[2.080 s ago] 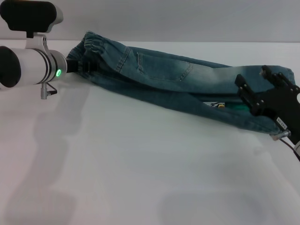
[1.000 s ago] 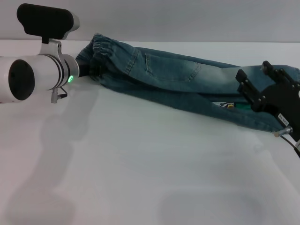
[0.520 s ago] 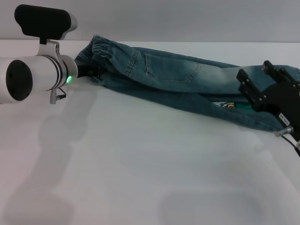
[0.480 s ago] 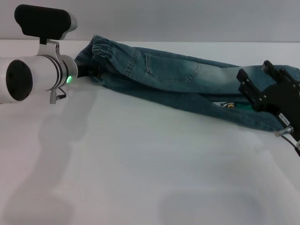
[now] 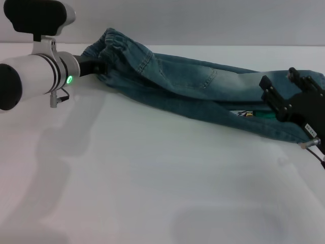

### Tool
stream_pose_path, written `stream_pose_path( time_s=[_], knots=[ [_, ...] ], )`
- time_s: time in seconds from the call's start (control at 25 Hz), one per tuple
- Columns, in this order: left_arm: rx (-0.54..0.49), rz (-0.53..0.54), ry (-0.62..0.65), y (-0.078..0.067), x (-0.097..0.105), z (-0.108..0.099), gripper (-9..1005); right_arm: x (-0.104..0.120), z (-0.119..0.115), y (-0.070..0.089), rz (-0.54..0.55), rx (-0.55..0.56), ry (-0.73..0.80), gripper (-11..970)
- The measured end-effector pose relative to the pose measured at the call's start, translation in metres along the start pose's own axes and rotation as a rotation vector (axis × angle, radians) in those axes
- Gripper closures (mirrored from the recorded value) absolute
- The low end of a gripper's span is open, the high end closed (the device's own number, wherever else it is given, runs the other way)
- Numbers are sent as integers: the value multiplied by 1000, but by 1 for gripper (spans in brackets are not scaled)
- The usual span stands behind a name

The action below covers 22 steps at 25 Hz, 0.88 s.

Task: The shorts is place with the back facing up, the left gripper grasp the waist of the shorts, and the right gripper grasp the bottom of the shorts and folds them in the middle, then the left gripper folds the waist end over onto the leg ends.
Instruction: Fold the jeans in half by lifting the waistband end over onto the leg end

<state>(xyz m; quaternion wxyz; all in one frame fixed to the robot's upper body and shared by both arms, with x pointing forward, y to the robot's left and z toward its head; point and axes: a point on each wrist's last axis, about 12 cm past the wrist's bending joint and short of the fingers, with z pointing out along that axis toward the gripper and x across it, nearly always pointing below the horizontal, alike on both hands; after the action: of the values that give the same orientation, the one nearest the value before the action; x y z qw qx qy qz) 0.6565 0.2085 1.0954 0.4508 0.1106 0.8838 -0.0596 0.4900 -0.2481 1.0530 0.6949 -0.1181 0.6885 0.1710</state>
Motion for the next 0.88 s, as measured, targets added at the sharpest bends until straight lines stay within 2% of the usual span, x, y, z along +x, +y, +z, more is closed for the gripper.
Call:
stream_pose_path(
  time_s=[0.48, 0.88],
  knots=[
    [57, 4, -111, -8, -22, -34, 938, 6, 8, 7, 40, -49, 35, 323],
    [76, 12, -173, -11, -32, -58, 939, 15, 36, 23, 108, -169, 106, 324]
  ],
)
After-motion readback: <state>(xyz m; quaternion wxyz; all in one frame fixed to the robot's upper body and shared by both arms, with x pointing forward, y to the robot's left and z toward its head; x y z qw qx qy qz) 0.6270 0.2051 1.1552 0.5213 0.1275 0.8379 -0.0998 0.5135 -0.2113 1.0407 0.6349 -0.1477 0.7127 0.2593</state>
